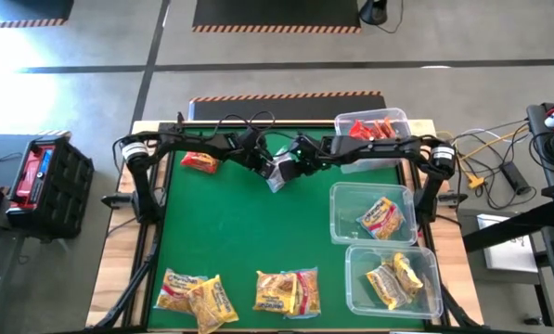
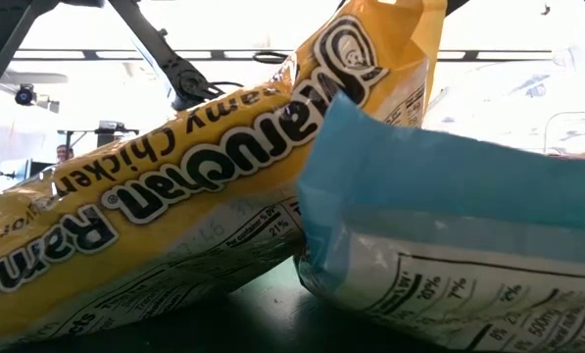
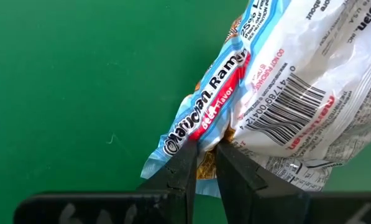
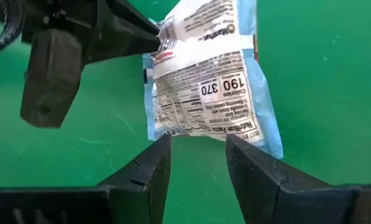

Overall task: Sort Maruchan noodles
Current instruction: Put the top middle blue noodle pack into the middle transparent bin

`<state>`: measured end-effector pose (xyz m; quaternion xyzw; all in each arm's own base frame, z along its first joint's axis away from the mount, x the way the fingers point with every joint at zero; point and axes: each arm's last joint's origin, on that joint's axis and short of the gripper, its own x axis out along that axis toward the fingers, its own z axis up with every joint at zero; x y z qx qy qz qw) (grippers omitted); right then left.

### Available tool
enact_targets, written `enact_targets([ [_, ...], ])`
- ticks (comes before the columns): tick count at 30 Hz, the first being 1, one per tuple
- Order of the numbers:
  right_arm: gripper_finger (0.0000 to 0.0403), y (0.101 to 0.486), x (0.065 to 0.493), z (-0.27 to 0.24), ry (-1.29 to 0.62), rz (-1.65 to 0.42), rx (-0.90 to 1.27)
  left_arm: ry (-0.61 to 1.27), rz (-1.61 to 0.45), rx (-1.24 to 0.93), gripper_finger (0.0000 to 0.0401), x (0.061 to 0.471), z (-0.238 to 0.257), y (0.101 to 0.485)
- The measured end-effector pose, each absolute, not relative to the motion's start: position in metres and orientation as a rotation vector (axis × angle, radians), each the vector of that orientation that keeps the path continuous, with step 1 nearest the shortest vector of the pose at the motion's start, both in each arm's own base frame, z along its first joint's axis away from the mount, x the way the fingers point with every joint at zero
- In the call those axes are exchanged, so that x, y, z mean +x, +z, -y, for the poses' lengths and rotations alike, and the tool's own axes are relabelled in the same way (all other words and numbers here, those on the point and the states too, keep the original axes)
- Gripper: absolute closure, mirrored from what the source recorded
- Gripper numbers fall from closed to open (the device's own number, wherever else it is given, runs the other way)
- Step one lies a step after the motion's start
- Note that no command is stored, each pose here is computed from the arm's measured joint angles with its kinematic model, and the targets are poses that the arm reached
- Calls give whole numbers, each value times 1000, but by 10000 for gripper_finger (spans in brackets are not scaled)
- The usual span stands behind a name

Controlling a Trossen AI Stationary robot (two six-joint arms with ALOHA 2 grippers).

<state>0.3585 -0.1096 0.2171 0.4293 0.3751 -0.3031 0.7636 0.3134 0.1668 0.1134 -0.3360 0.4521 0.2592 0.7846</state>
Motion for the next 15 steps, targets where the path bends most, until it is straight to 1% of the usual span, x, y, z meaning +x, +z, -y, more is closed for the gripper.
enact_targets([
  [6,261,219,358,112,-706,-799,834,558,-975,-724,361,313,-167,113],
  [9,258,220,358,116,-715,-793,829,550,-974,-734,361,313,-167,113],
  [15,228,219,353,130,-612,-834,864,558,-970,-752,361,313,-167,113],
])
